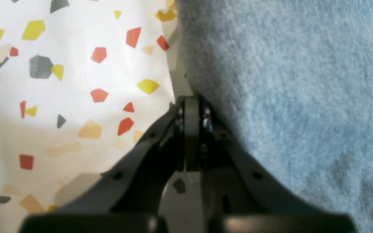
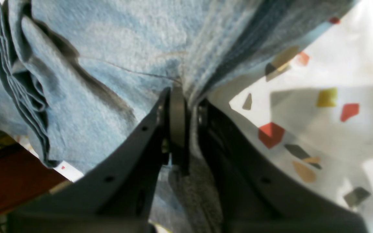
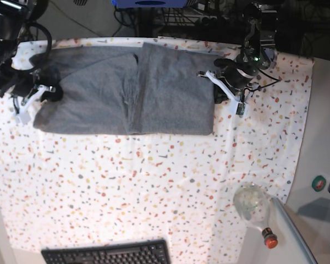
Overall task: Layout the t-shirt on the table in an organized manner, then fold the t-shirt properly
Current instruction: 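Grasp the bundle edges with both grippers and fold it in half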
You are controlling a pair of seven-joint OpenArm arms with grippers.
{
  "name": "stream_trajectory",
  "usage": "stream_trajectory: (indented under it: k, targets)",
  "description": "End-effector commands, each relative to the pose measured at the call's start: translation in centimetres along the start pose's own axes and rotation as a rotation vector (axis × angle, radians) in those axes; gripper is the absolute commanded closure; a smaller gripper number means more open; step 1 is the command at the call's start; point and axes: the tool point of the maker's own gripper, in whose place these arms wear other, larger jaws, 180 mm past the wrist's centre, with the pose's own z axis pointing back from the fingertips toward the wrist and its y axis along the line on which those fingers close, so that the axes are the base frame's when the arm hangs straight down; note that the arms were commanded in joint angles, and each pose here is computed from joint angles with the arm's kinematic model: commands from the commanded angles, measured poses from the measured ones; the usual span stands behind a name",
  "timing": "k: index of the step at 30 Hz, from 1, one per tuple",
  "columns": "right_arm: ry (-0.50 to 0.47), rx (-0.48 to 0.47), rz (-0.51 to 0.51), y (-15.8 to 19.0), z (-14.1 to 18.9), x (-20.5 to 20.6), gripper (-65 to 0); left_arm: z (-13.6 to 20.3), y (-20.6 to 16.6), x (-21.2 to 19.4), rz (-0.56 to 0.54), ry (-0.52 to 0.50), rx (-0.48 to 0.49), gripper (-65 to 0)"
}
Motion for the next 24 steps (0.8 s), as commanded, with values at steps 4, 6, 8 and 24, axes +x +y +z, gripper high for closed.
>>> stream_trajectory:
  k: [4,6,8,24]
  targets:
    - [-0.031,-0.057,0.134,0.6,2.6,2.6,0.0,-0.3,-2.4,-1.8,-0.048,0.082,-0.06,0.0]
    - [-0.031,-0.062,0.183,1.8,3.2,2.8,0.0,-0.4,-2.6,-1.8,-0.046,0.081,-0.061,0.0]
    - [-0.035,-0.074,0.221,3.2,3.8,3.0,0.0,-0.3,-2.5,-1.8,-0.045,0.08,-0.06,0.0]
    - [-0.009,-0.011,0.397,14.7,4.6,1.9,0.0,-0.8,-3.2,-0.9,-0.053,0.066,-0.074,0.0]
